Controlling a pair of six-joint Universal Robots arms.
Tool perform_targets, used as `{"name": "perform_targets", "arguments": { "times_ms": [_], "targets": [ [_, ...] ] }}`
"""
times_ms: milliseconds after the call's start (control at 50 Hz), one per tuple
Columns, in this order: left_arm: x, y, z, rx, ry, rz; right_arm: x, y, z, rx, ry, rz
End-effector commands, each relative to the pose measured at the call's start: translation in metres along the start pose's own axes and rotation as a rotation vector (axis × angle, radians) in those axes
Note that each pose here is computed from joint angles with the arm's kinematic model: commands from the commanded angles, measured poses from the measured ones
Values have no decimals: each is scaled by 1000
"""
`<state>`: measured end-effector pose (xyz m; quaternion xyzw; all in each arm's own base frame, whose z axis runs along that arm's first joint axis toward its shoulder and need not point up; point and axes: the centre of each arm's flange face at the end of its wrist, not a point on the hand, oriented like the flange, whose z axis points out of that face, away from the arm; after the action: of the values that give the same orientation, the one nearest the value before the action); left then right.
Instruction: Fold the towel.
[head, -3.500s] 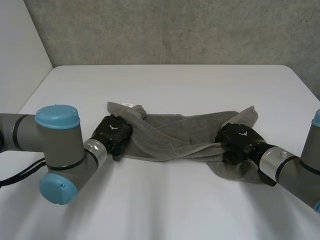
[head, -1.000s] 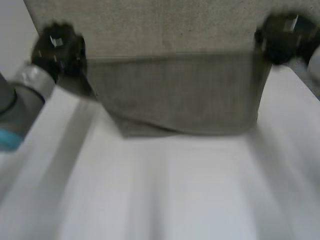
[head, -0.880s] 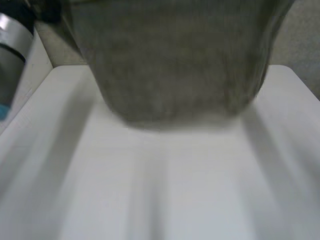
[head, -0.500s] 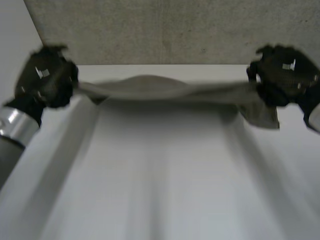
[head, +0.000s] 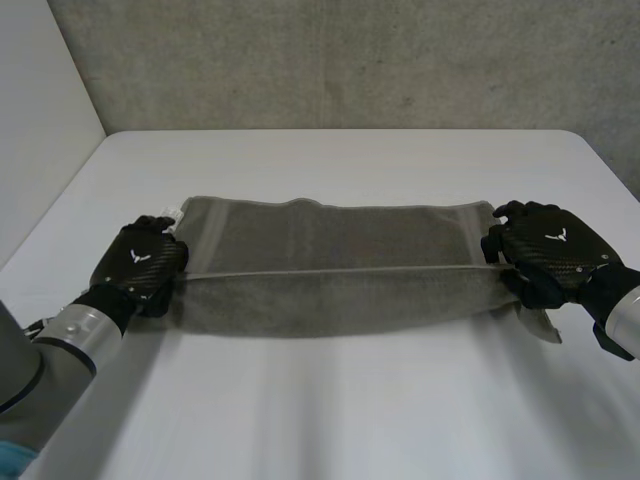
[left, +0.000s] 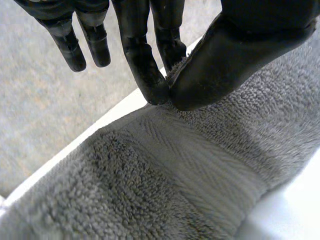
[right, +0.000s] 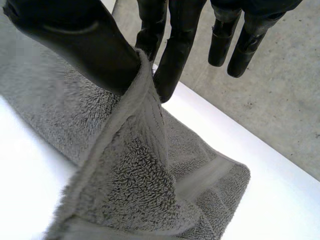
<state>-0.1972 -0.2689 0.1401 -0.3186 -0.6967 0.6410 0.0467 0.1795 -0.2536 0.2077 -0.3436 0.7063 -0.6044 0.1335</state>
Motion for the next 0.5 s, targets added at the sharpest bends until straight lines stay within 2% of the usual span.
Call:
{"name": "perform_targets", "arguments": {
  "times_ms": [20,240,500],
  "targets": [
    [-1,12,11,-35,-4,-14,-1,2,1,-8,-6,5],
    [3,19,6,-79,13,66,-1,7,3,-23,-10,16],
    [-2,24,4,-116,-11,65,-4,13,3,-47,-17,36]
  ]
}}
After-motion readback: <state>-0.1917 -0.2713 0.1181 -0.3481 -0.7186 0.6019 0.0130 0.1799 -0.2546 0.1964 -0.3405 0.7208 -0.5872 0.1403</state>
